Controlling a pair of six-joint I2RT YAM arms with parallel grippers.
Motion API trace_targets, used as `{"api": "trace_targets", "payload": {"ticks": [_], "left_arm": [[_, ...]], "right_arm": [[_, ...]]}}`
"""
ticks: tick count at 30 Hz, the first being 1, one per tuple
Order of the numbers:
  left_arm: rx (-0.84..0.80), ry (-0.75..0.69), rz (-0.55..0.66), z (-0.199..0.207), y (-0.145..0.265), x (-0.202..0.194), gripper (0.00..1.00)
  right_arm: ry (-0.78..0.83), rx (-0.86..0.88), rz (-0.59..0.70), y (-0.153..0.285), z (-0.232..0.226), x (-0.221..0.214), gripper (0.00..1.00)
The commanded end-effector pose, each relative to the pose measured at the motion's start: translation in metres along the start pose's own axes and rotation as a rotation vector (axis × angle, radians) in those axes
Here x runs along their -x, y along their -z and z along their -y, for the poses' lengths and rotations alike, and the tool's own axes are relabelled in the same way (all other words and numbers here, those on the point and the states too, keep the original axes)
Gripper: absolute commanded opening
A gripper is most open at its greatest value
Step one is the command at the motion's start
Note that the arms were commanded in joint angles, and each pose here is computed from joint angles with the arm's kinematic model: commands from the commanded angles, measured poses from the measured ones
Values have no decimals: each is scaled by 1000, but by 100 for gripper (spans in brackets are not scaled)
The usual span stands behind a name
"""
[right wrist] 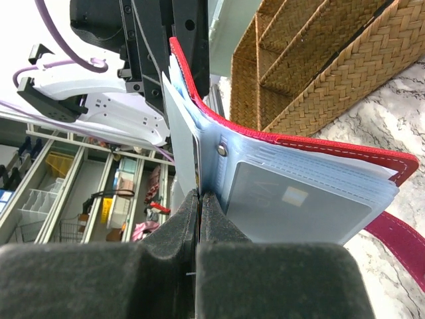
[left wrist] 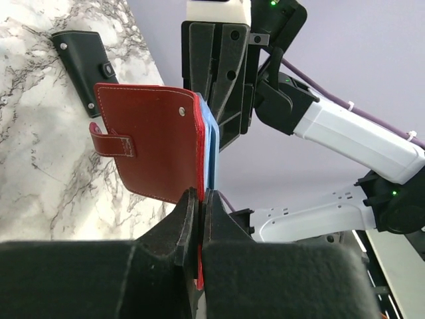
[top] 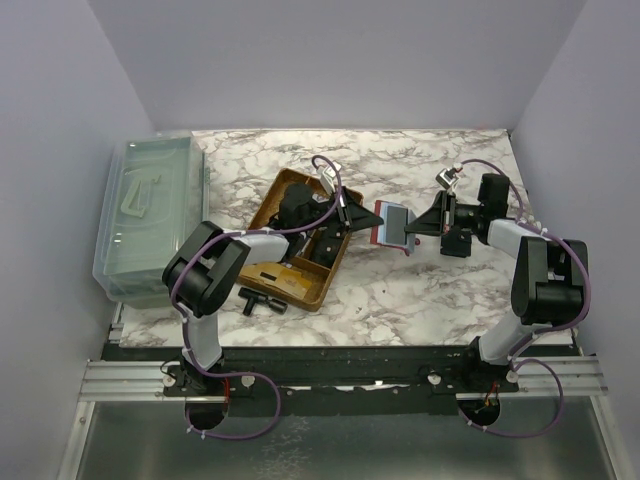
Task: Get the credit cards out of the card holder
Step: Remove the credit card from the card holder.
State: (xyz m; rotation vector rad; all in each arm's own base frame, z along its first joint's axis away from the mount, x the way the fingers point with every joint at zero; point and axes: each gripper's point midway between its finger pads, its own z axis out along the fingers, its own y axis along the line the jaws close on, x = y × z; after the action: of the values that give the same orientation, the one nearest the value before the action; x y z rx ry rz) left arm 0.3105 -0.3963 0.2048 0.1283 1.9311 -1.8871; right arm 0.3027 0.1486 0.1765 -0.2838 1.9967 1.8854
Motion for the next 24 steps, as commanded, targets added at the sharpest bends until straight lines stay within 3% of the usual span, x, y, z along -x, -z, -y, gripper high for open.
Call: {"api": "trace_targets", "payload": {"ticks": [1, 7, 24], "left_arm": [[-78, -34, -6, 19, -2, 0, 0], [-154, 13, 102, 28, 24, 22, 0], [-173, 29, 111, 26, 32, 25, 0]], "right_arm": [[31, 35, -20, 1, -11, -3, 0], [33, 26, -7, 4, -10, -3, 0], [41, -2, 34, 14, -6, 2, 0]]}}
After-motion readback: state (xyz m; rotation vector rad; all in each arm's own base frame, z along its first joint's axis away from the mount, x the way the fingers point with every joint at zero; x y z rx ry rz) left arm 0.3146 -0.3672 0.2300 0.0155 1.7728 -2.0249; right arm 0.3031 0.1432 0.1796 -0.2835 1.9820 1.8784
